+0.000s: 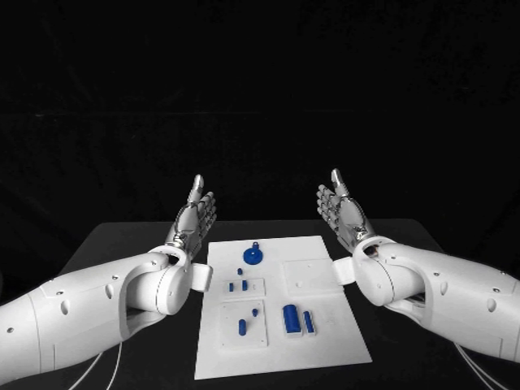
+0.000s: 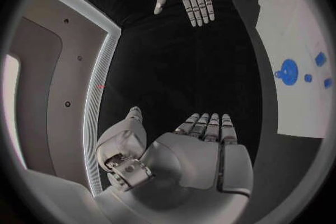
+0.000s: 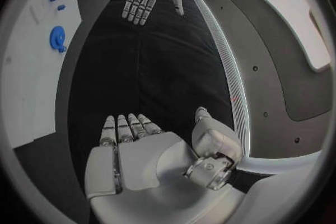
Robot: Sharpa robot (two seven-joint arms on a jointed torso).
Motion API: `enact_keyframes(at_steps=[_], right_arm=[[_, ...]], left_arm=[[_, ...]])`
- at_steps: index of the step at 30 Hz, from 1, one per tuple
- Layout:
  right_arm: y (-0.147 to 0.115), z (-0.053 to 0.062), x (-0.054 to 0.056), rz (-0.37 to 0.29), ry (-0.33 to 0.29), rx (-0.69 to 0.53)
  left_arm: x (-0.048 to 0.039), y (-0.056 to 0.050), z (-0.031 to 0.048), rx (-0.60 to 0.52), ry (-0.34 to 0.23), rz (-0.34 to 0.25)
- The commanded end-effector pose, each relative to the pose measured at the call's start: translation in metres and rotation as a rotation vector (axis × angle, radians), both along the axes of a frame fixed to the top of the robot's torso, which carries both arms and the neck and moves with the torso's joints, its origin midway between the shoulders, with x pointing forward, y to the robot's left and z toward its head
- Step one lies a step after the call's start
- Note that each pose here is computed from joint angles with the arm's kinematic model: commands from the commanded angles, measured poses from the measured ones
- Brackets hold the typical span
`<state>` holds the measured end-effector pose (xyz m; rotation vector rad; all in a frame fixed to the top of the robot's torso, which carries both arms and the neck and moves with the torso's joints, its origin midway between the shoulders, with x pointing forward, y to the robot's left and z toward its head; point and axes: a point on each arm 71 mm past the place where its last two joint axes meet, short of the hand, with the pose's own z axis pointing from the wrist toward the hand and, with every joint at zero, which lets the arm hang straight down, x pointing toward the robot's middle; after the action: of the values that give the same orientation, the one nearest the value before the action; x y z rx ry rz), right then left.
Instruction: Assemble the parts on the task board
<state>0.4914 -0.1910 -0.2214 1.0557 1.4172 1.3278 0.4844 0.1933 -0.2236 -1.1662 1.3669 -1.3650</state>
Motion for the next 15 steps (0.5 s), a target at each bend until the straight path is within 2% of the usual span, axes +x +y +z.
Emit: enact_keyframes(at_steps=[1, 3, 7, 15], right_arm=[[-0.007, 0.002, -0.010, -0.185, -0.034, 0.061], [-0.004, 0.000, -0.020, -0.201, -0.024, 0.065], [-0.002, -0.002, -0.028, -0.215, -0.013, 0.068], [-0.001, -0.003, -0.030, -0.217, -0.012, 0.068]], left_arm=[[-0.0091, 0.004, 0.0021, 0.031, -0.047, 0.154], [-0.0162, 0.001, 0.0006, 0.029, -0.042, 0.168], [-0.0222, -0.001, -0.0005, 0.028, -0.038, 0.181], [-0.0227, -0.001, -0.0006, 0.028, -0.038, 0.182]])
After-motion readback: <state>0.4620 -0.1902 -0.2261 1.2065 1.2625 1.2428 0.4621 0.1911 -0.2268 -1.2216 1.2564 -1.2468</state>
